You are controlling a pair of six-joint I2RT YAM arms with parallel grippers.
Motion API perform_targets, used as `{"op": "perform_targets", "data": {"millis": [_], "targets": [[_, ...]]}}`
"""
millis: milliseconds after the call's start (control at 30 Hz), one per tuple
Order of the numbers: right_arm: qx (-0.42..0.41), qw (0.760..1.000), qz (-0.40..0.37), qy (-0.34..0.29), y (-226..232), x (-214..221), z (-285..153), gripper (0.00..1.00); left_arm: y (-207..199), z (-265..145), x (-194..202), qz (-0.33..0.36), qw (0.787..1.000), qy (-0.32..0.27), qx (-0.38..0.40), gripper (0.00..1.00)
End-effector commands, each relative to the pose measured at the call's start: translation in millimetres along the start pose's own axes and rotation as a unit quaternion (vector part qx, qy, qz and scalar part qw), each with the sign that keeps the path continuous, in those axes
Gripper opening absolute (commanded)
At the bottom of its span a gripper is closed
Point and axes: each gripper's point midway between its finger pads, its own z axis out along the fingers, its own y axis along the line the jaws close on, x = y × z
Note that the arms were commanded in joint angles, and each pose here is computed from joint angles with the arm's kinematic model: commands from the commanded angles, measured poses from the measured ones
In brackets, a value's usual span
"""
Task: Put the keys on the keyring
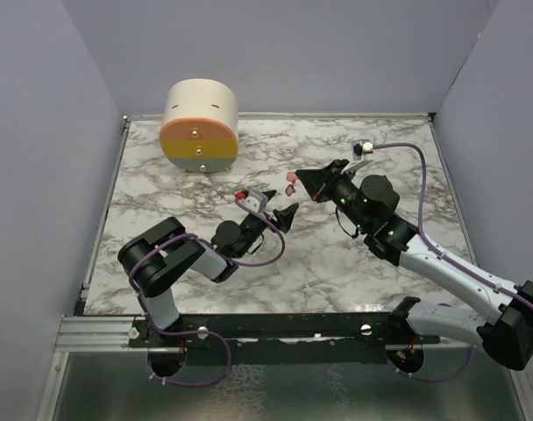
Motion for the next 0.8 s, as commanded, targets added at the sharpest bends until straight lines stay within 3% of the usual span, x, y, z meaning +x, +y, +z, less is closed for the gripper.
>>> {"op": "perform_targets", "data": {"millis": [0,133,267,433,700,767], "targets": [[0.001,1.000,0.002,0.009,-4.7,9.2,1.3,0.01,-10.9,5.9,-61.0,-0.005,0.993,-0.117,0.021,0.78],[0.043,0.998,-0.020,0.037,-26.2,25.9,-1.2,0.01,5.0,-6.8,-67.1,-0.023,0.993,-0.114,-0.025,0.78],[0.090,0.990,-0.058,0.088,-53.3,52.7,-5.9,0.01,29.8,-24.8,-54.5,-0.046,0.992,-0.064,-0.100,0.77],[0.139,0.971,-0.102,0.162,-83.5,87.6,-7.3,0.01,39.8,-46.9,-46.9,-0.056,0.989,-0.006,-0.136,0.78],[0.134,0.957,-0.127,0.224,-91.1,122.8,24.5,0.01,48.7,-81.0,-44.1,-0.079,0.982,0.024,-0.167,0.79],[0.111,0.955,-0.126,0.244,-84.0,132.7,35.6,0.10,50.7,-85.2,-44.3,-0.075,0.982,0.028,-0.172,0.79]]}}
